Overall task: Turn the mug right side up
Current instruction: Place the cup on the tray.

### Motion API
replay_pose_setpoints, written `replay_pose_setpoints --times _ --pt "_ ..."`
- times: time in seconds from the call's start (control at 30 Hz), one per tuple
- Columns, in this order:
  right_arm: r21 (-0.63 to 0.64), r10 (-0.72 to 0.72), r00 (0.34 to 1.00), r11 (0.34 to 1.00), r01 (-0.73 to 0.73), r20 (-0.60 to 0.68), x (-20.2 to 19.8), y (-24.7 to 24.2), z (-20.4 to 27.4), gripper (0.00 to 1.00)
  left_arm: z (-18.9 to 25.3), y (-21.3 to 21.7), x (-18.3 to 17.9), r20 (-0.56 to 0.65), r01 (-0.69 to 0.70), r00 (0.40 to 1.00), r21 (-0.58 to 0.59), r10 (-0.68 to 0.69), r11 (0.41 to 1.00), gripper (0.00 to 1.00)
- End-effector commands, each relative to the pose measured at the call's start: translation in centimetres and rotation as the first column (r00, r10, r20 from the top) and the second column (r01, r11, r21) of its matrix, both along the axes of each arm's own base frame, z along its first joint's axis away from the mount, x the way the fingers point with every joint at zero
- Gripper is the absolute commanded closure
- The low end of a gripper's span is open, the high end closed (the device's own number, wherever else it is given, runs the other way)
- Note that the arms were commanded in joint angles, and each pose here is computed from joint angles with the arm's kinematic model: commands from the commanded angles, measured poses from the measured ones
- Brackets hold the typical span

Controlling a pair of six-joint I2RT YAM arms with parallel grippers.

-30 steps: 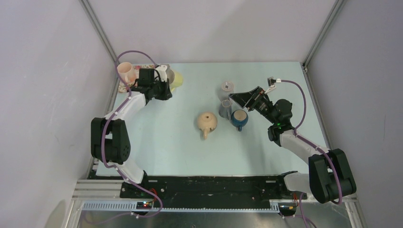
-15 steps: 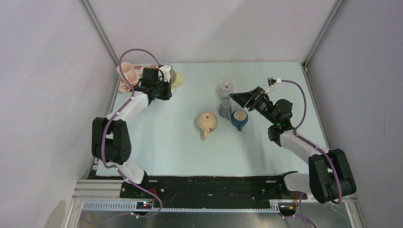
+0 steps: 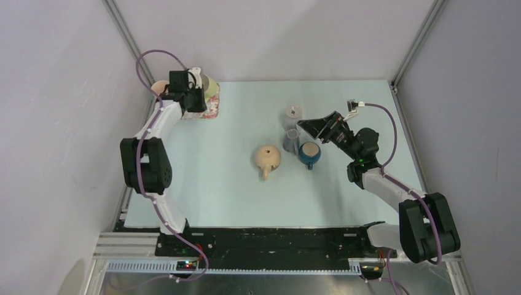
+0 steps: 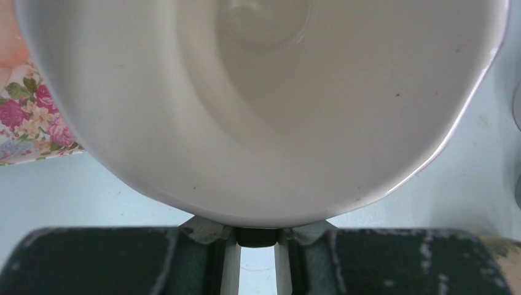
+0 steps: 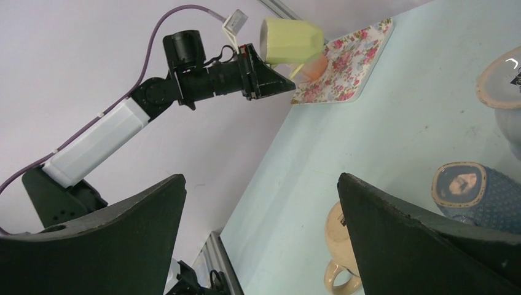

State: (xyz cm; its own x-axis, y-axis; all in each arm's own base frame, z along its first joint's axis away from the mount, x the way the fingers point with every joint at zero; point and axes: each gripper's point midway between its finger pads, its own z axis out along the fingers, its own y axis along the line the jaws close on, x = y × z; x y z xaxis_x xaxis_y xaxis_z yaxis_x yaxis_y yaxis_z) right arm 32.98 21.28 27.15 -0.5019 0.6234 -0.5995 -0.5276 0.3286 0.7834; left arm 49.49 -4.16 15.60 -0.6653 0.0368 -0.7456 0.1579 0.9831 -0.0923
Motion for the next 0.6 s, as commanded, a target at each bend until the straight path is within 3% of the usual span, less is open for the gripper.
replay_pose_setpoints --times 0.0,0.57 --pt "0.012 -0.022 0.997 1.000 0.021 0.078 0.1 -0.5 2.4 0.00 3.2 1.0 2.6 0.071 -0.054 0.996 -0.038 0.056 0.998 1.00" --pt "0.005 -0.040 0.997 0.999 0.040 0.066 0.6 -0.9 2.0 0.00 -0.4 9.5 6.5 -0.009 -0.199 0.980 0.006 0.199 0.980 1.00"
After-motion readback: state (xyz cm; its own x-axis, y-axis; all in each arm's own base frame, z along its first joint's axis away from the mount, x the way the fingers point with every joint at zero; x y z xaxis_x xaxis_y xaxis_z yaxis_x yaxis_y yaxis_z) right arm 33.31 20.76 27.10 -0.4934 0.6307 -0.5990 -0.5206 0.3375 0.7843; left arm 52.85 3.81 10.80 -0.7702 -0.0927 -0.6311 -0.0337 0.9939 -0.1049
